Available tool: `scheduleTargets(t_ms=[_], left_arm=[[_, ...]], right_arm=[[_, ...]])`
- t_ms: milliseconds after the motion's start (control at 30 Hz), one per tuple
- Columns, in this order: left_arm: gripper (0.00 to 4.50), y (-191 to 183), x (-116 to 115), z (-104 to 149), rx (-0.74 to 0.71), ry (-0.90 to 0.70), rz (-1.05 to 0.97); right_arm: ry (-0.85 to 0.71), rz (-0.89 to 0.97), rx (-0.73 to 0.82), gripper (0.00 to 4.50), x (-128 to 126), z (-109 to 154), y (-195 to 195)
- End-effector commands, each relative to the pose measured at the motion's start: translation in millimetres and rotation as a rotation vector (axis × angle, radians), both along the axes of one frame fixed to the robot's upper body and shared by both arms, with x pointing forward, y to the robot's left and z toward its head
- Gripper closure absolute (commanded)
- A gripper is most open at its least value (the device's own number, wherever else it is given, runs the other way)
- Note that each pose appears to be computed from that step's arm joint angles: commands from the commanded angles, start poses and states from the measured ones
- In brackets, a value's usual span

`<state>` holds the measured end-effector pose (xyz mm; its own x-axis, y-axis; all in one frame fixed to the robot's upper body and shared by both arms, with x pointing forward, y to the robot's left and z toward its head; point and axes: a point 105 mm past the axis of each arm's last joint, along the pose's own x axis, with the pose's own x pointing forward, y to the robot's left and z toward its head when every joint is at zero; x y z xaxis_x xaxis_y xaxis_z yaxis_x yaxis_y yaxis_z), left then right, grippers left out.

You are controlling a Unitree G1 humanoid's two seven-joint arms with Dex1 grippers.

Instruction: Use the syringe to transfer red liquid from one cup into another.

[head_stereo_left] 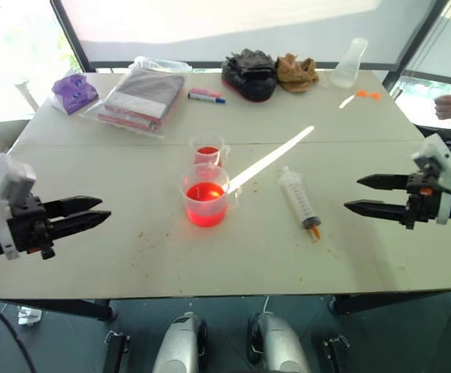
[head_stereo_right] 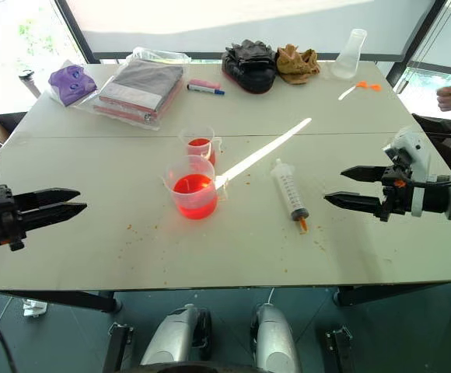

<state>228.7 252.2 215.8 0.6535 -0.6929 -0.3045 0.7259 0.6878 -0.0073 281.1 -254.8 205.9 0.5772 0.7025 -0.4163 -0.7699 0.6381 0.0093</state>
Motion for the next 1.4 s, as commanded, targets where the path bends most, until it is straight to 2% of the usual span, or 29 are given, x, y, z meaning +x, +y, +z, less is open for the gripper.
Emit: scheduleTargets(t_ms=[33,333,800,933,1033,1200,1400], left_arm=[[2.57,0,5,3,0.003,-0.034,-0.004],[2.57,-9,17,-3,-0.034,-0.067,-0.012],[2.57,-15,17,-8,-0.059,-0.067,-0.021],[2.57,-15,23,-11,-0.047,-0.069,-0.035],[2.57,-22,31,-5,-0.073,-0.079,-0.1],[2.57,-47,42,6,-0.094,-0.079,-0.28],[2.57,-85,53,14,-0.102,-0.145,-0.43]], right_arm=[[-0.03,-0.001,0.001,0.05,3,4,3],[-0.005,-0.03,0.013,0.05,6,-2,13],[0.02,-0.045,-0.012,0.05,10,-2,14],[0.079,-0.086,-0.104,0.05,22,-6,17],[0.195,-0.095,-0.123,0.05,31,-4,30],[0.314,-0.113,-0.13,0.05,57,3,54],[0.401,-0.137,-0.205,0.05,85,-12,71]])
